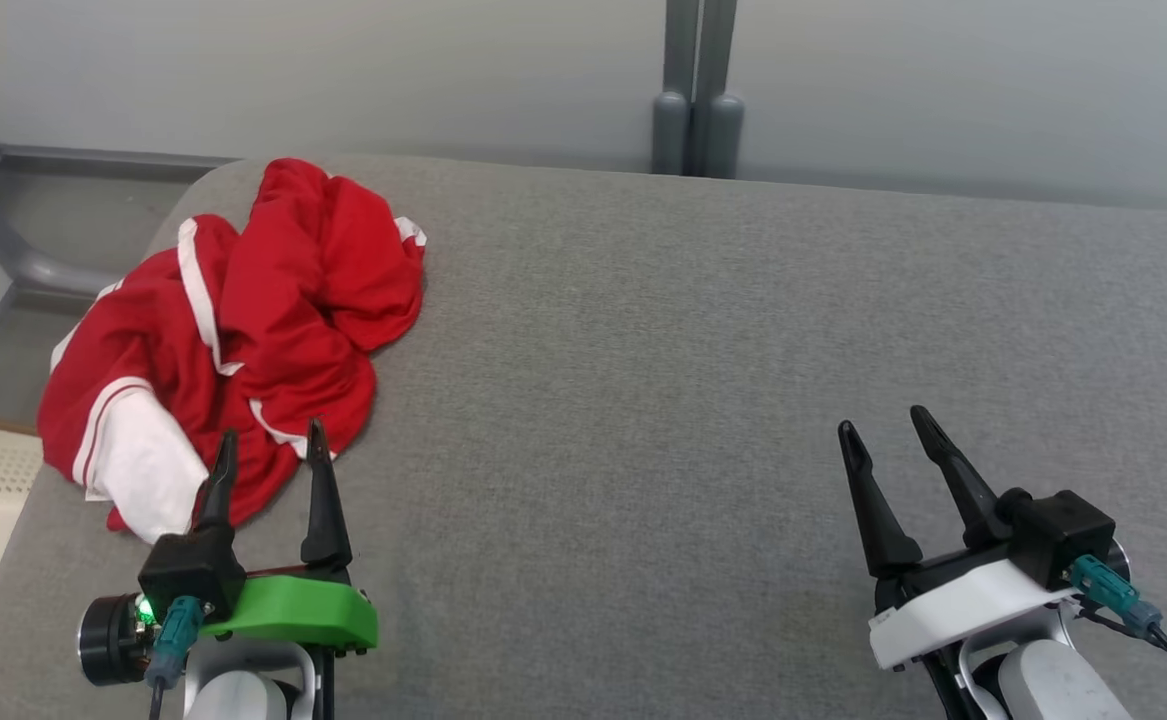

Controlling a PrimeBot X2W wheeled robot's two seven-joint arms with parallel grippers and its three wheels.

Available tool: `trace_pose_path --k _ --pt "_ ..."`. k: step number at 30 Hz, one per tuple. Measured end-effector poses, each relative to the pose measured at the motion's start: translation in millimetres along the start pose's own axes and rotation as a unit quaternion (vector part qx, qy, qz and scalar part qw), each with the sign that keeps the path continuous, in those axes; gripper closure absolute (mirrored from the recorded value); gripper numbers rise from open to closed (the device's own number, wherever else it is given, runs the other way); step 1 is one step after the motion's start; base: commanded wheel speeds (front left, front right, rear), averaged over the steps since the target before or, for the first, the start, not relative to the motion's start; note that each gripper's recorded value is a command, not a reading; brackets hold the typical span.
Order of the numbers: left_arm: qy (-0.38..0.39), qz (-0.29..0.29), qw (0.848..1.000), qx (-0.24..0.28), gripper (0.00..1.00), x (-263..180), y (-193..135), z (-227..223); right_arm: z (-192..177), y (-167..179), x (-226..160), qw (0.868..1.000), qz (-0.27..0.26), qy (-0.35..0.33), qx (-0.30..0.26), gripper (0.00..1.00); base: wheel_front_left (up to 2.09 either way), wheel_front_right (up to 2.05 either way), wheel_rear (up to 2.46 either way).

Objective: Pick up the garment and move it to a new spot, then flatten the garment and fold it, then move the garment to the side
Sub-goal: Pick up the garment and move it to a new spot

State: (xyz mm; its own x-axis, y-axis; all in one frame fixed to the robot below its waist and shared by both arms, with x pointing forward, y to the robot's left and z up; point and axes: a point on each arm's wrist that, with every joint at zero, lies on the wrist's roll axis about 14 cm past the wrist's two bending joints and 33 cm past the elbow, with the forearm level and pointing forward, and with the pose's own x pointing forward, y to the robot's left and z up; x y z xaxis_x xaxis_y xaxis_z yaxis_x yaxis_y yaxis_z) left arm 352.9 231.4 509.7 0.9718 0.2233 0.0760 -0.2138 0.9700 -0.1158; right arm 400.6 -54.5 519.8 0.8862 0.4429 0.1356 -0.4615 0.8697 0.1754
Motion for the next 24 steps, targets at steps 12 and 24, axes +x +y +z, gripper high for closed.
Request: trace_pose_path --k 12,24 --pt "-0.003 0.079 0.997 0.006 0.0 -24.5 51.8 5.8 -14.7 43.1 27.4 0.997 0.078 0.016 0.01 0.0 0.0 0.0 0.0" --pt "-0.006 0.076 0.997 0.003 0.0 -25.7 54.8 7.3 -11.4 48.1 26.9 0.996 0.083 0.012 0.012 0.0 0.0 0.0 0.0"
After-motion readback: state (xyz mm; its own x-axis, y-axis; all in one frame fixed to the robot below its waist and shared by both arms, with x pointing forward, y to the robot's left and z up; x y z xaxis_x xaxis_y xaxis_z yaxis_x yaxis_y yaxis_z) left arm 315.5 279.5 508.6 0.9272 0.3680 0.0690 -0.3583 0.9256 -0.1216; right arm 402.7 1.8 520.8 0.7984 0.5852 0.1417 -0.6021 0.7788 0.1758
